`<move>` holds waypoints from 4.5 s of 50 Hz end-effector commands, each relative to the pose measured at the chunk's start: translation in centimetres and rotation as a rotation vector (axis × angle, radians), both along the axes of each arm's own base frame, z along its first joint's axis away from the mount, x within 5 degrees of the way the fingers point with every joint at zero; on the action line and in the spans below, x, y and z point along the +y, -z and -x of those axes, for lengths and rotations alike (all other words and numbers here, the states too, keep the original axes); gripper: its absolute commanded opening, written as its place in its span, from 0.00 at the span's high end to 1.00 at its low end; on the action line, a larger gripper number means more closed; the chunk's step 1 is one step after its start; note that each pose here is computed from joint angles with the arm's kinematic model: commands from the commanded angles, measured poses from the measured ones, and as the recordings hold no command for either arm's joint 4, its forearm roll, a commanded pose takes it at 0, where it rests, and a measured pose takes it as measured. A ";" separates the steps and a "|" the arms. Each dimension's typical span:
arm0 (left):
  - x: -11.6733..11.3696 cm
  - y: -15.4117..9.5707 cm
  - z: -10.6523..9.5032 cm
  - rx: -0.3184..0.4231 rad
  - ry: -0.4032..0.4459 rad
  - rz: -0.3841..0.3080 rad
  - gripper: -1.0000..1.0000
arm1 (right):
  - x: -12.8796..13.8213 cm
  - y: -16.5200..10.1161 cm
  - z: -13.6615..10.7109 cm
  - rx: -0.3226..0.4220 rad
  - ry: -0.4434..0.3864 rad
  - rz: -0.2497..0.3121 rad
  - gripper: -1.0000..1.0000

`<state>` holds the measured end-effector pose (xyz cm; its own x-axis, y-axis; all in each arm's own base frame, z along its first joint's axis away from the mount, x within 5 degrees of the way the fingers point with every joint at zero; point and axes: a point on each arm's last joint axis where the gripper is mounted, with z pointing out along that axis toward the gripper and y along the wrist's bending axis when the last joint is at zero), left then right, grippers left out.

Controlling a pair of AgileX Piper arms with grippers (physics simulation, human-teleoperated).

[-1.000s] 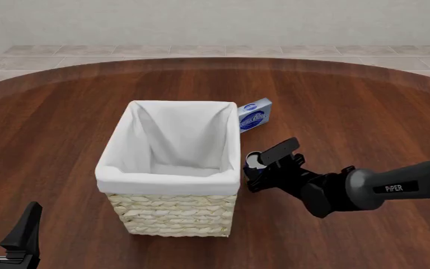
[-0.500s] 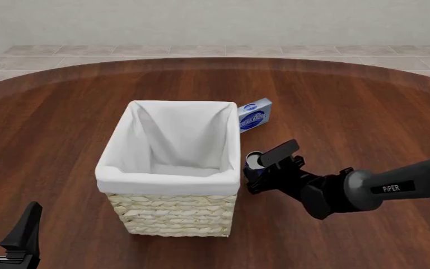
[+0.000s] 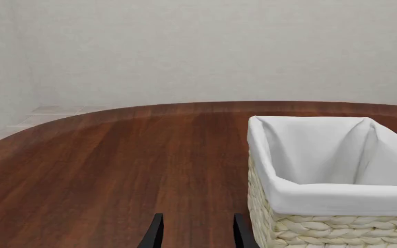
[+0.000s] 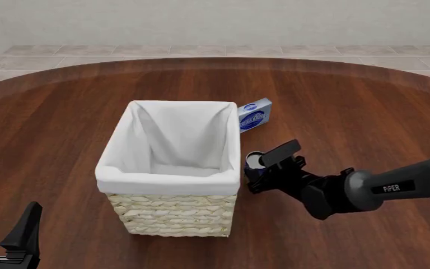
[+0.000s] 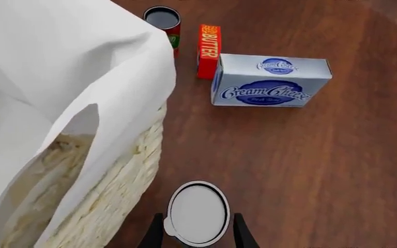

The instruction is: Pick up the alphabet soup and put it in the basket.

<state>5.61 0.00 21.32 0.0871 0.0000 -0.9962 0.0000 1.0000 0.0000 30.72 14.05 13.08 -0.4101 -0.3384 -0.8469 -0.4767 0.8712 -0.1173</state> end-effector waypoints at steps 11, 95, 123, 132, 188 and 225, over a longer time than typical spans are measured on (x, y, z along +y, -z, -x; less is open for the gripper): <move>0.0 0.0 0.0 0.000 0.000 0.000 0.00 | -0.5 -0.1 -0.2 -0.008 0.017 -0.004 1.00; 0.0 0.0 0.0 0.000 0.000 0.000 0.00 | -2.9 -10.4 3.1 -0.192 -0.005 0.029 1.00; 0.0 0.0 0.0 0.000 0.000 0.000 0.00 | -3.3 -13.3 3.8 -0.245 -0.010 0.032 1.00; 0.0 0.0 0.0 0.000 0.000 0.000 0.00 | -3.5 -14.5 4.0 -0.250 0.004 0.005 1.00; 0.0 0.0 0.0 0.000 0.000 0.000 0.00 | -1.3 -19.4 4.3 -0.332 -0.077 -0.002 1.00; 0.0 0.0 0.0 0.000 0.000 0.000 0.00 | 0.8 -22.7 4.4 -0.377 -0.148 -0.009 1.00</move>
